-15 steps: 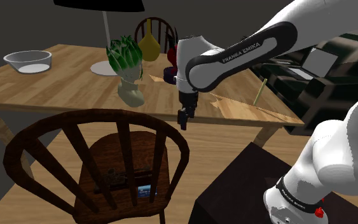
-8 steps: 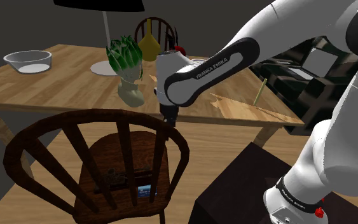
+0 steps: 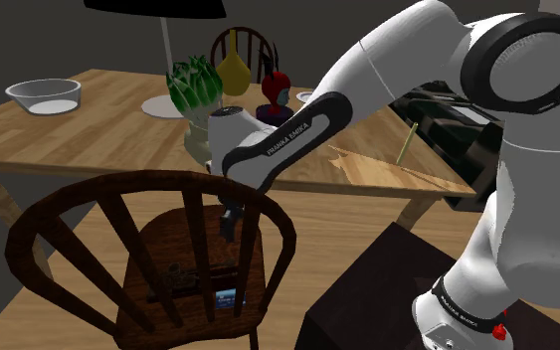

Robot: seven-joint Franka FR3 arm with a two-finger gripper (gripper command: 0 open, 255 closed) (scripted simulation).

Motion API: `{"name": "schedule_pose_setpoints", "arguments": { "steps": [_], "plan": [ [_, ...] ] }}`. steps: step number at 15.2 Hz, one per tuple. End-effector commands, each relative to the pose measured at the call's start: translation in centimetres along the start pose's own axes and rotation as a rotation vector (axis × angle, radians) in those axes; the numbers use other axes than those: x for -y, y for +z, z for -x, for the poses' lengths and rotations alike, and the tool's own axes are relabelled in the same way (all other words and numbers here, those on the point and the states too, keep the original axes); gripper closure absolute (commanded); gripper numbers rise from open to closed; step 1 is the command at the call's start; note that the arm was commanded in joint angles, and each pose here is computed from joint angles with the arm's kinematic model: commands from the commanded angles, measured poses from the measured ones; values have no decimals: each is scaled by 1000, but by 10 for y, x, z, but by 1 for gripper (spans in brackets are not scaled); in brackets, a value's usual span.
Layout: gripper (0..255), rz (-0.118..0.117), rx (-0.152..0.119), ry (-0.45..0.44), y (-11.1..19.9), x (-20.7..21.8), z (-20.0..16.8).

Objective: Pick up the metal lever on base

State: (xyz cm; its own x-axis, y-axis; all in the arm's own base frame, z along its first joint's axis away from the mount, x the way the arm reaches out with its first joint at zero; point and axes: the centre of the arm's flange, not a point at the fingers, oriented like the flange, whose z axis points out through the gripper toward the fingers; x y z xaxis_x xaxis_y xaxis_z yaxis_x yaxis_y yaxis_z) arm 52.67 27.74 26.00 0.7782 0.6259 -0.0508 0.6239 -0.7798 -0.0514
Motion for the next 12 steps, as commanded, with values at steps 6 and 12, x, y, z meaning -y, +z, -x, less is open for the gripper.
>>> {"name": "schedule_pose_setpoints", "arguments": {
  "steps": [6,12],
  "plan": [
    [0,-15,-24,-142,43,47,-64],
    [0,-25,-40,-233,75,81,-101]
  ]
}}
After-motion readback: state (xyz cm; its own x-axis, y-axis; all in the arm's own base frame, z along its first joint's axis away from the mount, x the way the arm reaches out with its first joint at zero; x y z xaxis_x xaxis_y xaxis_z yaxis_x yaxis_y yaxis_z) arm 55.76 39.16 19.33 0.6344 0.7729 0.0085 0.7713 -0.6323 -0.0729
